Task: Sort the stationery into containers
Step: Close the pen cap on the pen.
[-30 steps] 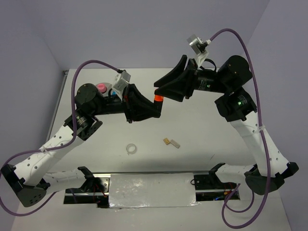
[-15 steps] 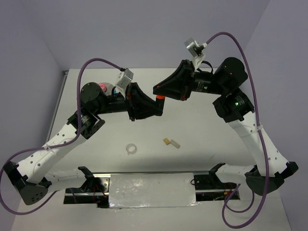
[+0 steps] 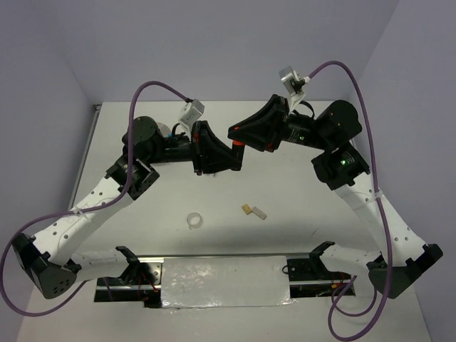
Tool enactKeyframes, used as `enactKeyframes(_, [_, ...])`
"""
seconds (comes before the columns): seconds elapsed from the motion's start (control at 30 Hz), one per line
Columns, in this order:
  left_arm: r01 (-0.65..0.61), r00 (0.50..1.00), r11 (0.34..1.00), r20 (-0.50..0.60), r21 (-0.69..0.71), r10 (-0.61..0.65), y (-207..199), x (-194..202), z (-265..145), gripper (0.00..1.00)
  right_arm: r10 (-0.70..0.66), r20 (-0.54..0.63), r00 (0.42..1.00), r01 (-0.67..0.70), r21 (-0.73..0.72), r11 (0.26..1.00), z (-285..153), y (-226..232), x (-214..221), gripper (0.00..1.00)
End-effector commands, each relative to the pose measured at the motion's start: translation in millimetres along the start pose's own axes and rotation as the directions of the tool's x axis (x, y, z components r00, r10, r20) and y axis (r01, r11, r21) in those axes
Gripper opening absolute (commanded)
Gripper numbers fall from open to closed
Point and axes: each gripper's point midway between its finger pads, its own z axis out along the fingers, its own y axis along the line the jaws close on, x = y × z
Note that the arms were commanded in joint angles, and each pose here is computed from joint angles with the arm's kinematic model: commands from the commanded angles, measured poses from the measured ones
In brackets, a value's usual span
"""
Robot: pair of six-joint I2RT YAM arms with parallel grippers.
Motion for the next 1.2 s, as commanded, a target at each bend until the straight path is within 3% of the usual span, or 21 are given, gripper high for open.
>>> enactKeyframes(0.0, [-0.205,0.950,0.978,0.246,0.034,0.191,-29,-86,-6,0.00,0.106,-0.133,0.985,-0.116,-0.076,0.990,-5,5,51,0.00])
enactKeyframes(0.23, [-0.286,0.931,0.956,0.256,0.064,0.262,-33,-110,-16,0.00,0.196,-0.221,0.955,-0.231,-0.145,0.962,-14,9,94,0.00])
enactKeyframes(0.43, [-0.357,0.911,0.927,0.263,0.116,0.318,-44,-127,-26,0.00,0.246,-0.281,0.928,-0.316,-0.240,0.918,-16,28,107,0.00])
enactKeyframes(0.63, [-0.371,0.902,0.918,0.286,0.138,0.322,-46,-140,-28,0.00,0.280,-0.309,0.909,-0.356,-0.225,0.907,-13,28,118,0.00])
enactKeyframes(0.73, [-0.393,0.892,0.911,0.294,0.128,0.344,-45,-142,-27,0.00,0.290,-0.298,0.909,-0.359,-0.213,0.909,-6,27,125,0.00])
enactKeyframes(0.97, [-0.312,0.937,0.949,0.181,0.044,0.299,-12,-101,-30,0.00,0.299,-0.182,0.937,-0.316,-0.070,0.946,10,5,97,0.00])
enactKeyframes(1.1, [-0.267,0.958,0.962,0.126,0.053,0.259,-7,-75,-34,0.00,0.271,-0.165,0.948,-0.286,-0.076,0.955,17,7,81,0.23])
enactKeyframes(1.17, [-0.264,0.962,0.962,0.090,0.066,0.258,-8,-62,-35,0.00,0.245,-0.178,0.953,-0.259,-0.059,0.964,18,4,76,0.27])
